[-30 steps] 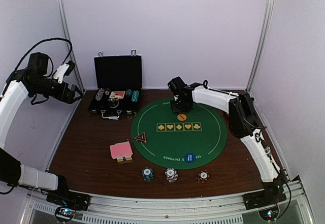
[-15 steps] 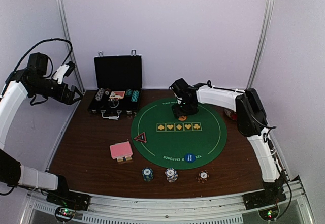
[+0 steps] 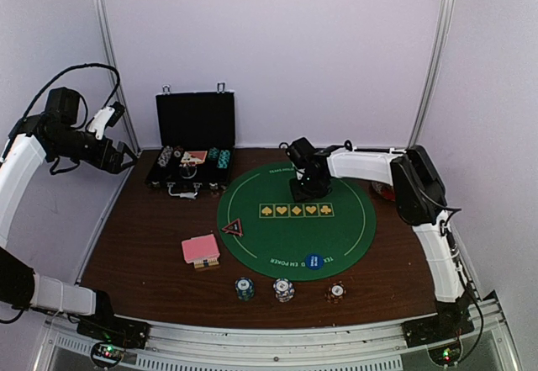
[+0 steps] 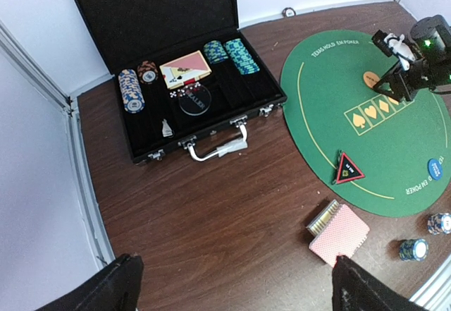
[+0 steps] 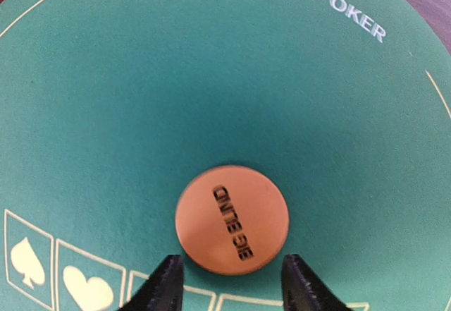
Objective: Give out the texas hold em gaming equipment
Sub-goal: Move the big blind button to the poker table mat.
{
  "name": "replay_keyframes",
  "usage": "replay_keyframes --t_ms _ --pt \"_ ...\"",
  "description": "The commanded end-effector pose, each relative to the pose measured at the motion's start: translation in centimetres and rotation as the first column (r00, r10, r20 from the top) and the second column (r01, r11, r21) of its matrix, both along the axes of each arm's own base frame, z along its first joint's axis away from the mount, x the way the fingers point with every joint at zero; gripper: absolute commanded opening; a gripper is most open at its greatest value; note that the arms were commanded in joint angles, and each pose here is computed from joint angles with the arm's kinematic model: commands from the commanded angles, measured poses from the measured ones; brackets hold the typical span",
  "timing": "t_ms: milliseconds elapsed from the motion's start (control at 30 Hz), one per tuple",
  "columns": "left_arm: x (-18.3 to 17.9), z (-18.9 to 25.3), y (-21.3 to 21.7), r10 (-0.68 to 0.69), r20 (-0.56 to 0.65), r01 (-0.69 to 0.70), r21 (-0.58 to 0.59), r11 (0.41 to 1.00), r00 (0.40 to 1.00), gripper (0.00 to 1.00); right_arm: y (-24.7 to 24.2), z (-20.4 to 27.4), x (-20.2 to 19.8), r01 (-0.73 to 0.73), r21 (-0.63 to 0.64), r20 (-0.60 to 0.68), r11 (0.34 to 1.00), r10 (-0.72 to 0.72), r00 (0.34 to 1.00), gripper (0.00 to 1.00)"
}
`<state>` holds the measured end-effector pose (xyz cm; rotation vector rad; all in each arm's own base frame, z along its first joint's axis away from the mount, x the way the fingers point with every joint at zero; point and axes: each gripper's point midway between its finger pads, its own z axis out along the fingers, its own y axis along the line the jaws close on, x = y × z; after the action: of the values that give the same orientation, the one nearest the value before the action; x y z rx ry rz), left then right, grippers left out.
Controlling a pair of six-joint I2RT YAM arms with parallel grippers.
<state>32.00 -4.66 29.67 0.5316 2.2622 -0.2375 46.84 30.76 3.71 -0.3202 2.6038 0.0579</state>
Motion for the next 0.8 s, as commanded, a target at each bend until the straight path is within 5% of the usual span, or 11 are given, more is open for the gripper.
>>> replay_keyframes --t_ms 0,600,767 --pt "0.2 1.9 0.1 -0.001 0.056 0.001 -0.002 1.000 0.998 0.98 1.0 -1.1 1.0 0.014 0.015 -0.005 1.000 -0.013 1.000 0.45" --pt "0.7 1.1 0.4 0.004 0.037 -0.005 0.019 1.000 0.999 0.98 -1.2 -2.2 7.4 0.146 -0.013 0.046 0.989 -0.146 0.988 0.34" --pt "0.8 1.2 0.6 0.009 0.039 -0.010 0.025 1.000 0.999 0.98 0.3 -0.1 7.2 0.060 0.014 0.062 0.998 -0.061 0.996 0.49"
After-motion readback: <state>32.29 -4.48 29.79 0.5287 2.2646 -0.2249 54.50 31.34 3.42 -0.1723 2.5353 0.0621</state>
